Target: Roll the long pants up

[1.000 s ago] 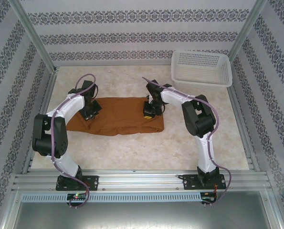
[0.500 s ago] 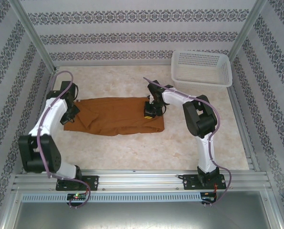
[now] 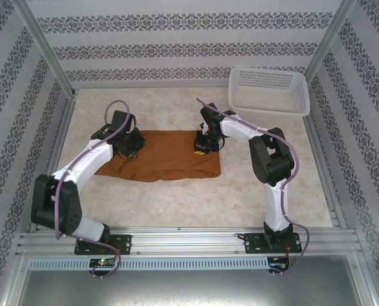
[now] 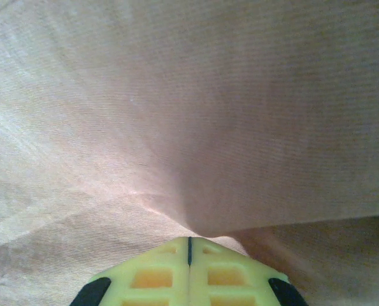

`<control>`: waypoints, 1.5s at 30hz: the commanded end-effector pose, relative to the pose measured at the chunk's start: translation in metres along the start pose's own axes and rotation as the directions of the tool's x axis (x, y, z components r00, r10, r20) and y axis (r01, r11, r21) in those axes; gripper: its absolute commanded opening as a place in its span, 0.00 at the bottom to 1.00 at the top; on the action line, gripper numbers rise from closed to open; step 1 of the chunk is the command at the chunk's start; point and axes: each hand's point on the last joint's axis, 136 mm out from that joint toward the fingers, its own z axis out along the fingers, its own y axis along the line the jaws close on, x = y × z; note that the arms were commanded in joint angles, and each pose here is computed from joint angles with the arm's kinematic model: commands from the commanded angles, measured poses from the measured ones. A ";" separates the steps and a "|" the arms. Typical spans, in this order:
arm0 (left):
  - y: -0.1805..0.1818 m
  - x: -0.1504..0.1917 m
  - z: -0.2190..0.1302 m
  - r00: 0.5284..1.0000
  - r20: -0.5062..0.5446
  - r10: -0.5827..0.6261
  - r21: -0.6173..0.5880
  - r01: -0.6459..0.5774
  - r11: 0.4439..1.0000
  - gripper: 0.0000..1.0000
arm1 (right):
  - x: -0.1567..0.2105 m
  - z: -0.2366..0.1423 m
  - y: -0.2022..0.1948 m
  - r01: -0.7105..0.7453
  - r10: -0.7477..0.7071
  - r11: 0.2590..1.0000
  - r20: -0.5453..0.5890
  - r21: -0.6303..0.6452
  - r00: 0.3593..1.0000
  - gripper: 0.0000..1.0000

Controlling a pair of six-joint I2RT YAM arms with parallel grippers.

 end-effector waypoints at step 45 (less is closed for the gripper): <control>0.093 -0.011 -0.011 0.988 0.134 -0.078 -0.304 0.116 0.946 0.00 | 0.079 0.023 0.145 0.117 -0.121 0.949 0.004 -0.292 0.993 0.00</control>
